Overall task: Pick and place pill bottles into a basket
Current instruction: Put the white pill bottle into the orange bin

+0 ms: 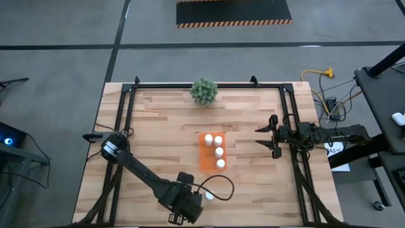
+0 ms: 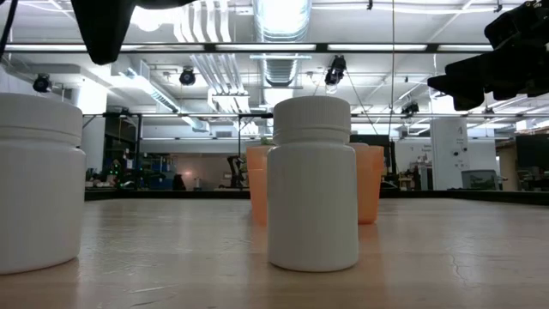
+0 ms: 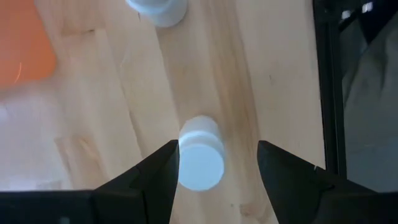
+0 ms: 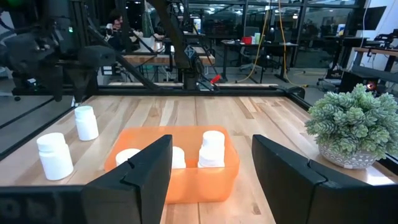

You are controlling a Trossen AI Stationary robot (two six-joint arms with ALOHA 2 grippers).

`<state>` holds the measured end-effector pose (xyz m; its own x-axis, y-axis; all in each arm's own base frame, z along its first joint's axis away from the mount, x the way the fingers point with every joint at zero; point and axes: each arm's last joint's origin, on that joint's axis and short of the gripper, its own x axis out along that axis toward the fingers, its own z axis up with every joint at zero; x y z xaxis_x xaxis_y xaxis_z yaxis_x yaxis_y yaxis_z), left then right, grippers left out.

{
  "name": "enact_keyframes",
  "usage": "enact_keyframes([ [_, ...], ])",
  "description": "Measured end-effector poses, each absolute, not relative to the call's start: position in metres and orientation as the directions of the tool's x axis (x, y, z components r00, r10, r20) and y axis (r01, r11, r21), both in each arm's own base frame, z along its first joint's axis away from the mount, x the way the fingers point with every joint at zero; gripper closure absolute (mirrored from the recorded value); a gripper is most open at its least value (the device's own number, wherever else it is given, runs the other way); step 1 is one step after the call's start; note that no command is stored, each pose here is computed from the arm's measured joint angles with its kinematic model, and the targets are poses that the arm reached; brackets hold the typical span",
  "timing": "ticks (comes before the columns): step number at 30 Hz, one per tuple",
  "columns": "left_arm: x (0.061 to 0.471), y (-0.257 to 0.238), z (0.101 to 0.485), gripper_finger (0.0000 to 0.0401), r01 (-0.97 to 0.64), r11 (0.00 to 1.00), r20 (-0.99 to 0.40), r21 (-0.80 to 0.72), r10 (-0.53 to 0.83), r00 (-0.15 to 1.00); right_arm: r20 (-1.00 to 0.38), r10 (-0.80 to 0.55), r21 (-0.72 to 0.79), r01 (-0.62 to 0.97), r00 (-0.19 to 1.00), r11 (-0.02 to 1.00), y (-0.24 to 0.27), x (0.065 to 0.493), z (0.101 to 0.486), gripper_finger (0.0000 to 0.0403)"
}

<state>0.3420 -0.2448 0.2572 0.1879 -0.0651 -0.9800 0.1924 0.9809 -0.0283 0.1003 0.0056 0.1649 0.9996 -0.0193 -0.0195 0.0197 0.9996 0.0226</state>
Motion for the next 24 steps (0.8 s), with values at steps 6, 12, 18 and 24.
enact_keyframes([
  [6, 0.335, -0.242, 0.258, 0.0202, 0.195, 0.980, -0.970, -0.046, -0.091, 0.226, -0.020, -0.019, 0.022, 0.020, 1.000, 1.000, 0.006, 0.100, 0.165, 0.0193],
  [12, 0.327, -0.236, 0.249, 0.0202, 0.182, 0.982, -0.971, -0.047, -0.087, 0.221, -0.018, -0.019, 0.022, 0.020, 1.000, 1.000, 0.006, 0.100, 0.165, 0.0193],
  [18, 0.325, -0.235, 0.241, 0.0202, 0.168, 0.984, -0.972, -0.050, -0.086, 0.218, -0.019, -0.019, 0.023, 0.020, 1.000, 1.000, 0.006, 0.100, 0.165, 0.0193],
  [24, 0.323, -0.234, 0.234, 0.0202, 0.168, 0.985, -0.973, -0.048, -0.084, 0.215, -0.019, -0.019, 0.022, 0.019, 1.000, 1.000, 0.006, 0.100, 0.165, 0.0193],
])
